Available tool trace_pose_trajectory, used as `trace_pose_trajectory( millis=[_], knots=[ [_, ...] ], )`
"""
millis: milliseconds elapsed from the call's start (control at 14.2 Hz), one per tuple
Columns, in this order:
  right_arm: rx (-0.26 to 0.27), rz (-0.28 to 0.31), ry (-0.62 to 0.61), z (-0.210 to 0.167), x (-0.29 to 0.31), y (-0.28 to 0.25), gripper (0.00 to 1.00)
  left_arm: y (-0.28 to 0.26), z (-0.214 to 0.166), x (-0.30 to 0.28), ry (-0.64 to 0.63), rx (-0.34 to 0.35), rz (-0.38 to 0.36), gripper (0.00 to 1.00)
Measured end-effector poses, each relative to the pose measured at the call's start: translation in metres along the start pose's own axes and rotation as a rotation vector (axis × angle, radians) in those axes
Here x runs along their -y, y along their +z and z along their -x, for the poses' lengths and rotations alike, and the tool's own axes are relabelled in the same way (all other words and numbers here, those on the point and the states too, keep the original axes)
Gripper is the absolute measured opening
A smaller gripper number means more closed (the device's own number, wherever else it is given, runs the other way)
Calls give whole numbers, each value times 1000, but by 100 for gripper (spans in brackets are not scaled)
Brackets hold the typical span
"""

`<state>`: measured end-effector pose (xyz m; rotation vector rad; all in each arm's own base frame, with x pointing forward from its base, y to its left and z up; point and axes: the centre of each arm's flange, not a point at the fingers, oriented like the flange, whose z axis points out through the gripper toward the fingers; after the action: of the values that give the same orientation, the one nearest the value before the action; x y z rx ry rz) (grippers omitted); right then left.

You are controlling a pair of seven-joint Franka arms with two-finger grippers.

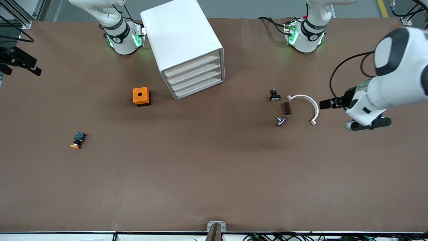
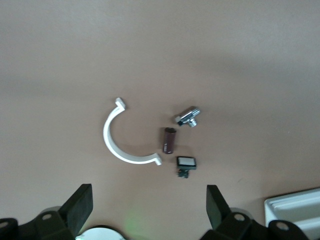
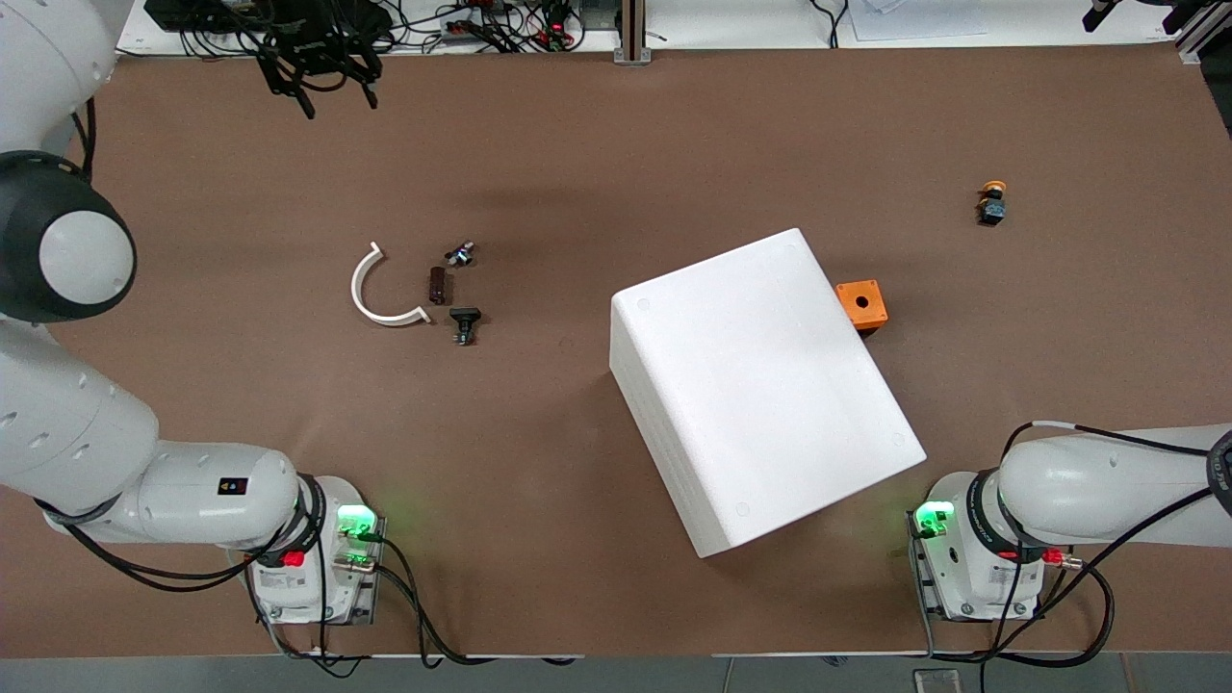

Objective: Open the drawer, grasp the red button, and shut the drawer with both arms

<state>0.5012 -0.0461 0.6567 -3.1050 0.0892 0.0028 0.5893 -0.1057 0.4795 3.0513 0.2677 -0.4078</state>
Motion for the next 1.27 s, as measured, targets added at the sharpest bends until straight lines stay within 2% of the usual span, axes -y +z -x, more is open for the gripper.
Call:
trace_pose_trajectory(
  millis=[494, 776, 1129, 1271],
  knots=[
    [0, 0, 0, 0, 0, 0, 100, 18, 17, -68, -206, 36, 26, 100],
    [1, 0, 0, 0, 0, 0, 100, 34, 18, -105, -393, 53, 7, 100],
    [1, 0, 1, 0, -1, 0, 100, 96, 21, -157, -612, 130, -73, 100],
    [1, 0, 2, 0, -1, 0, 100, 114, 22, -170, -701, 201, -93, 100]
  ],
)
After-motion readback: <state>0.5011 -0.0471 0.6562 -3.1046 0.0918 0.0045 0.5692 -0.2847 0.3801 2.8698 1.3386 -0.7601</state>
